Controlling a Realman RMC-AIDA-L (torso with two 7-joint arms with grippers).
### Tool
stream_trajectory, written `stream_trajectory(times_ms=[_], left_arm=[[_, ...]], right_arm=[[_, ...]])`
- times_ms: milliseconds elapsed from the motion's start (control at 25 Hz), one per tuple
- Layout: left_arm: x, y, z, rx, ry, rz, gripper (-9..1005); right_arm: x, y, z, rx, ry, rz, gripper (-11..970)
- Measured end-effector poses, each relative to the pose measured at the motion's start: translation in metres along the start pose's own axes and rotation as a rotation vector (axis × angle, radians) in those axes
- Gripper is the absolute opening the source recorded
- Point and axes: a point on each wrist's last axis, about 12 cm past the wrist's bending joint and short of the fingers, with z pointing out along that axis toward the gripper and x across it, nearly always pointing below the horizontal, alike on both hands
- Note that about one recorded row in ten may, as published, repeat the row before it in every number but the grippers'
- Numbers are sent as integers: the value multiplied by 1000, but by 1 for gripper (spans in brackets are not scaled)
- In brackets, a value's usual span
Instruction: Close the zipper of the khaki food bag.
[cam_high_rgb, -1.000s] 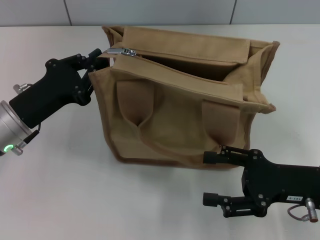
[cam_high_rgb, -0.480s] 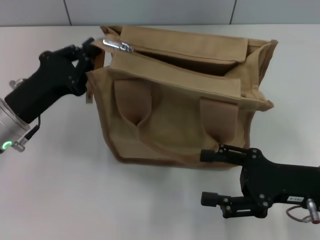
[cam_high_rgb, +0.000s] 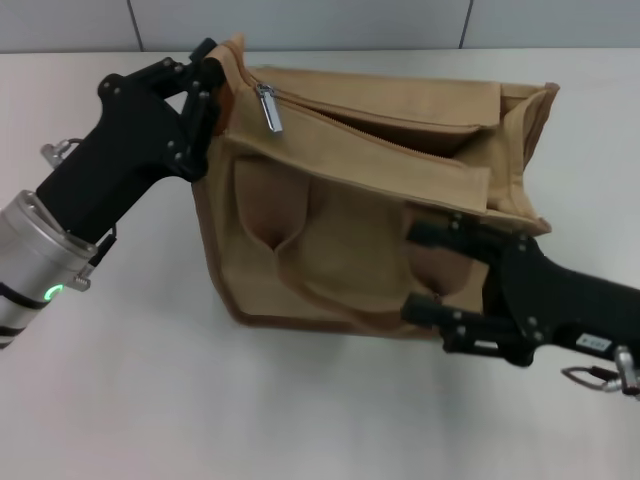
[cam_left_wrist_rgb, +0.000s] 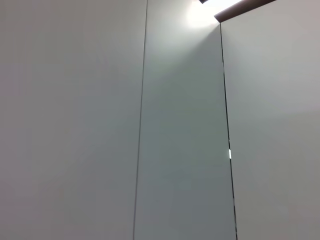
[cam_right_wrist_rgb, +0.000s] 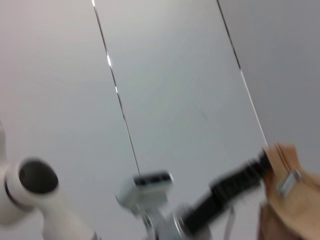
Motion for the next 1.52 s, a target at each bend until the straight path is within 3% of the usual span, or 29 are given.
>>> stream_trajectory(times_ms=[160, 240, 680, 1520], left_arm=[[0, -1, 3, 5, -3, -8, 39], [0, -1, 4, 9, -7, -10, 40], [-4, -3, 17, 54, -50, -15, 45], [-3, -5, 30, 82, -61, -28, 56]], right_arm=[[-8, -4, 11, 0, -94, 69, 837], [-17, -12, 19, 14, -156, 159, 837], [-34, -36, 55, -39, -129, 405, 838], [-35, -53, 88, 2, -67, 499, 830]])
